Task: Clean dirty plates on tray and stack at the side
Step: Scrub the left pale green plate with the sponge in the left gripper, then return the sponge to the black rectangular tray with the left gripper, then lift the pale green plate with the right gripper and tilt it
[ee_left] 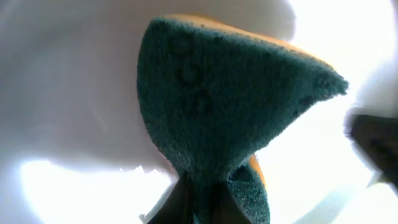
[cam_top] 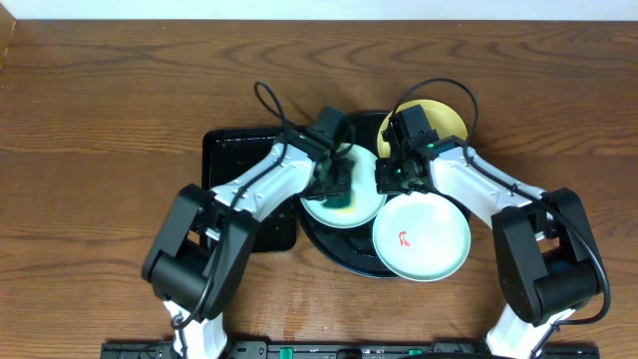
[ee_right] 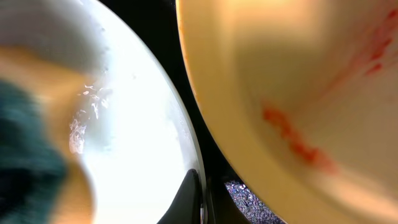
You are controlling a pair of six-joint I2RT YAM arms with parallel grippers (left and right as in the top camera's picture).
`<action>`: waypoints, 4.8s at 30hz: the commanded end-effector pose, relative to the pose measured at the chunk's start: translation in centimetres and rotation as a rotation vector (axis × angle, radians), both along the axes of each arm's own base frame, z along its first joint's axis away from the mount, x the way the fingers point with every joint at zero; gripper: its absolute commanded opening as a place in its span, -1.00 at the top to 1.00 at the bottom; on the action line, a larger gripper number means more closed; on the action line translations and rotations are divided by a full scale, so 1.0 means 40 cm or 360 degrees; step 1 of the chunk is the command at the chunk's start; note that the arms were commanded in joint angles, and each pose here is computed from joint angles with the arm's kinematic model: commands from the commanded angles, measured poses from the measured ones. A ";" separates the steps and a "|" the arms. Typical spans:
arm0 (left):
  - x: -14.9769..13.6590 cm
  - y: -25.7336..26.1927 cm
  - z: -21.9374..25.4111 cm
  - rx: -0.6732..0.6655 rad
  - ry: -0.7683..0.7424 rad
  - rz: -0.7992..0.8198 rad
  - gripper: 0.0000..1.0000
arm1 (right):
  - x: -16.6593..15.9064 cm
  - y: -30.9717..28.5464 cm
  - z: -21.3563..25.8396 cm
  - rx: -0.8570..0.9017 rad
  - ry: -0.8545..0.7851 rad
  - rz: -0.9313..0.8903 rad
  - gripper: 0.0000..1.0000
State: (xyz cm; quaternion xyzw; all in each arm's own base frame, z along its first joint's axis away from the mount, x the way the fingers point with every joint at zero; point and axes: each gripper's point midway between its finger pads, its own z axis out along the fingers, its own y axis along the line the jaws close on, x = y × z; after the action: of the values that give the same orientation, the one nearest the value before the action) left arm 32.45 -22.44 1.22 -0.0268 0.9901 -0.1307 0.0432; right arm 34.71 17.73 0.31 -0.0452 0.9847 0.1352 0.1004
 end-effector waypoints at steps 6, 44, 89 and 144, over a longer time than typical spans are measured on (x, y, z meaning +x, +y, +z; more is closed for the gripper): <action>0.007 0.235 0.004 0.0656 -0.0031 0.0171 0.85 | -0.038 -0.020 -0.047 -0.0096 0.0085 0.0033 0.98; -0.095 0.422 0.204 0.0271 -0.0175 0.0413 -0.27 | -0.007 -0.014 0.001 -0.0057 -0.0032 0.0050 0.90; -0.232 0.447 0.521 0.0082 -0.0741 0.0442 -0.66 | 0.068 0.427 0.433 -0.0146 -0.1566 0.0655 0.98; -0.232 0.447 0.521 0.0082 -0.0741 0.0442 -0.66 | -0.017 0.457 0.720 -0.0439 -0.2185 0.0829 0.98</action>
State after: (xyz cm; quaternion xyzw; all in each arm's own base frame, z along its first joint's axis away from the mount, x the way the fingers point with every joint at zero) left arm 23.04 -4.56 21.41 -0.1355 0.9452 -0.0982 0.2804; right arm 34.58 35.85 27.49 -0.3694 0.6755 -0.0322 0.6374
